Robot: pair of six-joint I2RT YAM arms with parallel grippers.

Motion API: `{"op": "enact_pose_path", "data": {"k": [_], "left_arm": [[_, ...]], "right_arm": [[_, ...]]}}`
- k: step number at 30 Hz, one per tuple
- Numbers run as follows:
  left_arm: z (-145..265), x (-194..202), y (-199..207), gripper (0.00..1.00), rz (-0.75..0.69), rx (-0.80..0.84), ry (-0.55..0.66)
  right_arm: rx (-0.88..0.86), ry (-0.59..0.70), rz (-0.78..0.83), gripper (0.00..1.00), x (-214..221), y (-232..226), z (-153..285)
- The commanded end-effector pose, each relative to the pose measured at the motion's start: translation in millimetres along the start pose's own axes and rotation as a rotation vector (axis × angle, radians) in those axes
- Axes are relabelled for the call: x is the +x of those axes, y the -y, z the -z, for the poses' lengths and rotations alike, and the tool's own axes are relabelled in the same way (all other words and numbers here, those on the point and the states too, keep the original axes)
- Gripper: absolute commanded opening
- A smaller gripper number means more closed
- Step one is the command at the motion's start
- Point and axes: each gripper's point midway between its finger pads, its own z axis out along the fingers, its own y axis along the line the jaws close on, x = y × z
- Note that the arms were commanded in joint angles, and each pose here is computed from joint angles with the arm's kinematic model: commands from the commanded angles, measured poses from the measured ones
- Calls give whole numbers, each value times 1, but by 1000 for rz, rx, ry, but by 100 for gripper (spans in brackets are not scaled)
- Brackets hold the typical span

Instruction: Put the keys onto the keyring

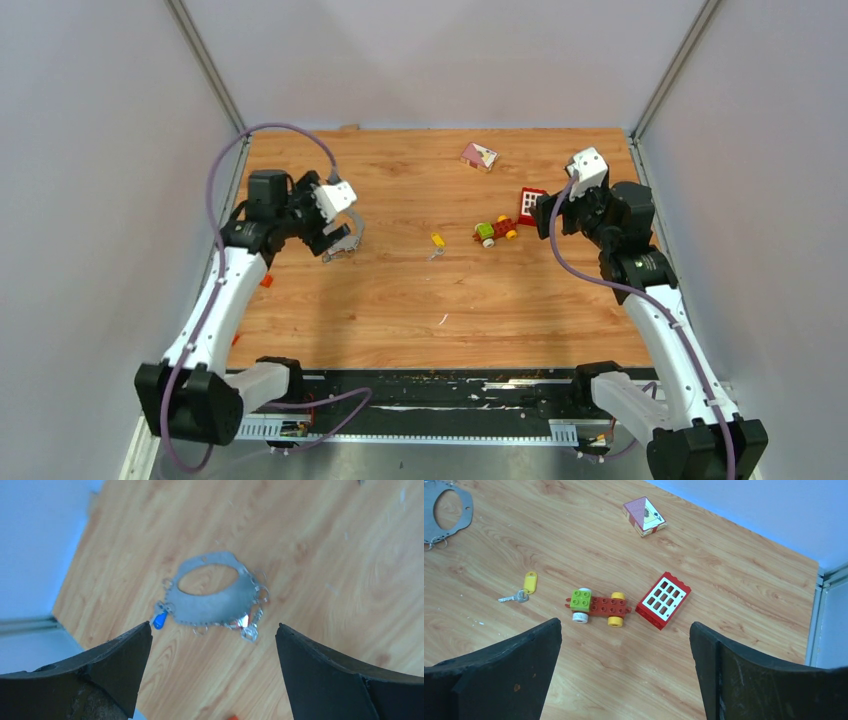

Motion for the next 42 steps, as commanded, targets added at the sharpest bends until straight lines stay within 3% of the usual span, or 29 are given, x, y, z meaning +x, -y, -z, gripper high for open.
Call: {"op": "enact_pose_path", "data": {"k": [1,6,16,21,29,38,42], "left_arm": [[-19,66,37,100,-394,300,-269],[-42,92,46,100,-585,525,-327],[-97,112,27,100,-763,686,-371],[-128,122,28,98,-707,753,-432],[-138,134,65,81,-583,879,-472],[-141,117,83,77,-576,806,-380],[-142,122,85,69,-578,803,-410]], "right_arm": [[-66,41,23,100,-9,-12,1],[-87,36,27,100,-7,-15,1],[-103,12,34,100,1,-17,-4],[-99,9,45,100,2,-16,-3],[-110,-2,48,100,5,-17,-6],[-131,-14,47,100,8,-20,-8],[-136,-18,45,100,9,-21,-8]]}}
